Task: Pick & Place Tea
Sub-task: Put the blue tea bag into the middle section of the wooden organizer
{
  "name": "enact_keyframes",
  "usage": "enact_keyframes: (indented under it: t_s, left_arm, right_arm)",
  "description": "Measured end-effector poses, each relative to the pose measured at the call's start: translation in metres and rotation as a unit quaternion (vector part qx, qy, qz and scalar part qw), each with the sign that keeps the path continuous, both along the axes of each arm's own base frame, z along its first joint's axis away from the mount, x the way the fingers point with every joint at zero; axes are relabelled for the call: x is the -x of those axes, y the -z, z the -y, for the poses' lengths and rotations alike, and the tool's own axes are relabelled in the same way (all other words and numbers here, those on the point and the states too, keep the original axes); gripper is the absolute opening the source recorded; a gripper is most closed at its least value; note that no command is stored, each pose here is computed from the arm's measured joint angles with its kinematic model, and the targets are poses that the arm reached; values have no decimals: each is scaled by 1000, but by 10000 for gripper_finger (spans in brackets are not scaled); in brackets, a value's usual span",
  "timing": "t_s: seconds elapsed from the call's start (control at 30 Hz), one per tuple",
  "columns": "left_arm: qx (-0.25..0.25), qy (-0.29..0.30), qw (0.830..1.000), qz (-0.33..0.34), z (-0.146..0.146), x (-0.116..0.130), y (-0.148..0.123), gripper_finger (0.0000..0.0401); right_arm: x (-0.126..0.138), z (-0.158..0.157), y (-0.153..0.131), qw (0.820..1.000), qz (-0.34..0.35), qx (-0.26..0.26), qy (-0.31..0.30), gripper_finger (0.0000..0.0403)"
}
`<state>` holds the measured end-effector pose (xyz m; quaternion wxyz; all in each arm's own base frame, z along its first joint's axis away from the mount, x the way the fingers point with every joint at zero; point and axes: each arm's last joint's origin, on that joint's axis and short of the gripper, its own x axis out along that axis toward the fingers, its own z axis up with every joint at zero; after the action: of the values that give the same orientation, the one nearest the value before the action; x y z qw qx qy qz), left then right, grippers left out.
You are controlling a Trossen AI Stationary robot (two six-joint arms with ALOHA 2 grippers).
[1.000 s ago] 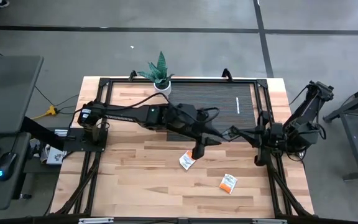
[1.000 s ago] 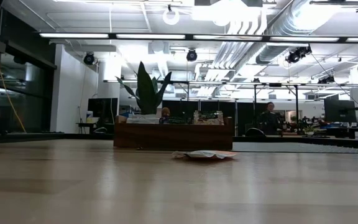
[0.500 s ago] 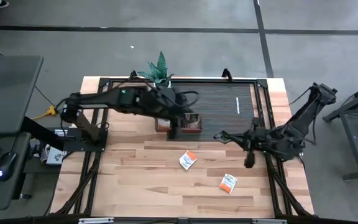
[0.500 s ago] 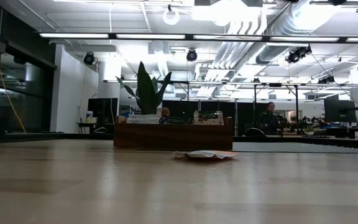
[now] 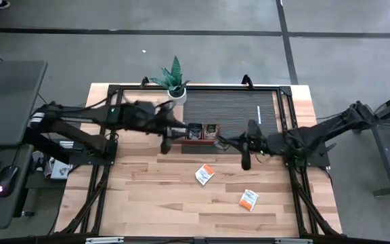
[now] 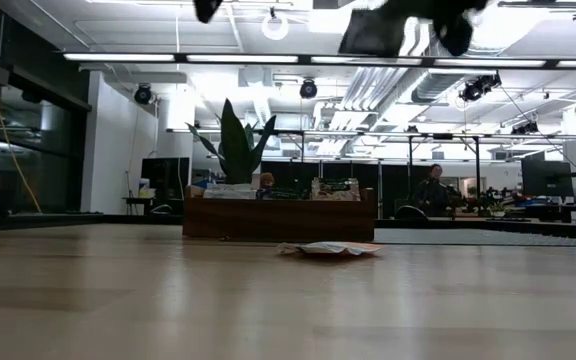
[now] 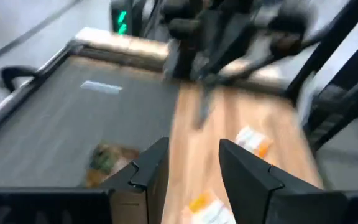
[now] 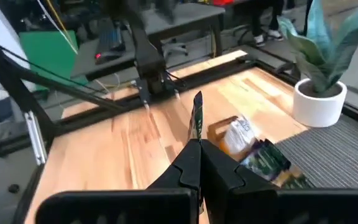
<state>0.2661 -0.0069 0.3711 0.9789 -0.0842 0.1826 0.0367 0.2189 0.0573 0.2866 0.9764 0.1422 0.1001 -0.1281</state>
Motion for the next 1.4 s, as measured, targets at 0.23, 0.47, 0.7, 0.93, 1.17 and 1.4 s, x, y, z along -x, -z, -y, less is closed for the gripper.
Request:
enact_keyframes:
  t_s: [0.23,0.47,0.7,0.93,1.17,1.4]
  left_arm:
    - [103,15,987,124,1,38,56,138]
    - [143,14,976,166,0,73,88,138]
    - [172,14,964,203,-1,102,109,138]
    - [197,17,960,199,-1,112,124,138]
    - [212,30,958,192,0,112,127,138]
    - [212,31,958,192,0,112,127,138]
  right_arm:
    - [-29,52,15,998,-35,-32,-36,0]
    - [-70,99,22,995,-71,-33,-64,0]
    - [-115,129,31,989,-109,-8,-98,0]
    - [-135,146,66,977,-184,-1,-109,0]
    - [-141,153,89,971,-204,-12,-126,0]
    - [-145,154,99,970,-208,-10,-128,0]
